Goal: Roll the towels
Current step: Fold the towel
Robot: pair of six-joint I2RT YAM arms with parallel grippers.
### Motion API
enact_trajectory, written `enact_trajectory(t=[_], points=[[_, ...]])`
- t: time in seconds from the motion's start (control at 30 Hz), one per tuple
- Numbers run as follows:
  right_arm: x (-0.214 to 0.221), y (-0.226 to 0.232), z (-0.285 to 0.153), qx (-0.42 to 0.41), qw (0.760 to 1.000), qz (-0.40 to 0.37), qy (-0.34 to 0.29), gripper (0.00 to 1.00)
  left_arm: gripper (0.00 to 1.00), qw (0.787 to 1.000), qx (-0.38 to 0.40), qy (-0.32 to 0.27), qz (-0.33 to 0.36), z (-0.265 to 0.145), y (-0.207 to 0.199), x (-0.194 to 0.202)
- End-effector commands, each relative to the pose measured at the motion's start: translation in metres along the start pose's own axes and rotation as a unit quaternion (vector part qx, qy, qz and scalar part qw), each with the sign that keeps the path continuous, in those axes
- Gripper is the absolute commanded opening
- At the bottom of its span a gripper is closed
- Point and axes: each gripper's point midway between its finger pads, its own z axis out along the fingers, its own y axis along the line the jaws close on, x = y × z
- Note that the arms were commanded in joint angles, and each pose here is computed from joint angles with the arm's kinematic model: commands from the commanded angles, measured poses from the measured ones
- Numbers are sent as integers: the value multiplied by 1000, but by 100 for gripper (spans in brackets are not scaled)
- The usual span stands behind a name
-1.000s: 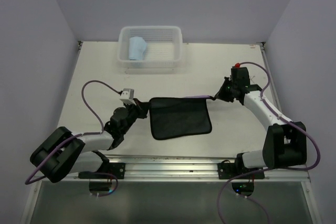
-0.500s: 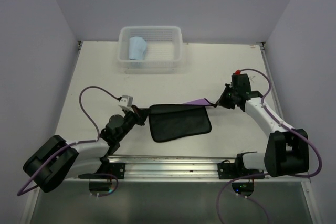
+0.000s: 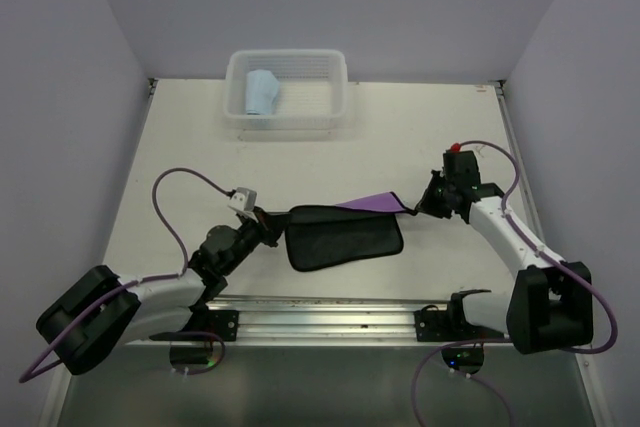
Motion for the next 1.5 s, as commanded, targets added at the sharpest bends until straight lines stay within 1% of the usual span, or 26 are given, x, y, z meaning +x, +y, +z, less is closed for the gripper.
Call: enact_trajectory(t=[0.0,0.13,0.2,0.37,0.83,0.9,0.97,1.13,1.17,1.23,1.27,1.33,1.37,1.47], points=[[10,-8,-2,5,1000,-12,5,0,0,1000,4,9,3,-10,1,13],[24,-11,0,-4,1000,-16,20,0,0,1000,-6,11,-20,-11,3,15],[30,-13,0,-5,1000,-15,24,0,0,999,-14,26,-30,-19,10,28],[39,-18,-3,-4,999,-13,29,0,0,998,-28,27,-54,-26,16,35],[50,-20,-9,-11,999,-8,38,0,0,996,-37,30,-76,-36,21,41],[56,-22,-7,-12,999,-7,41,0,3,995,-41,28,-81,-38,22,41],[65,-20,-3,-26,998,-7,51,0,3,995,-44,25,-85,-39,24,41],[83,-20,2,-23,997,-16,68,0,11,994,-46,15,-97,-39,24,37],[86,-20,4,-24,997,-17,70,0,15,994,-45,11,-99,-39,23,35],[88,-20,6,-22,997,-20,73,0,20,994,-46,5,-103,-39,23,32],[88,-21,7,-20,997,-19,73,0,25,994,-44,5,-104,-40,22,33],[88,-22,10,-17,997,-17,73,0,29,993,-43,-1,-109,-40,22,30],[87,-22,11,-14,997,-18,72,0,34,993,-44,-2,-110,-42,23,31],[84,-26,14,2,997,-15,69,0,37,992,-49,-3,-113,-43,25,31]])
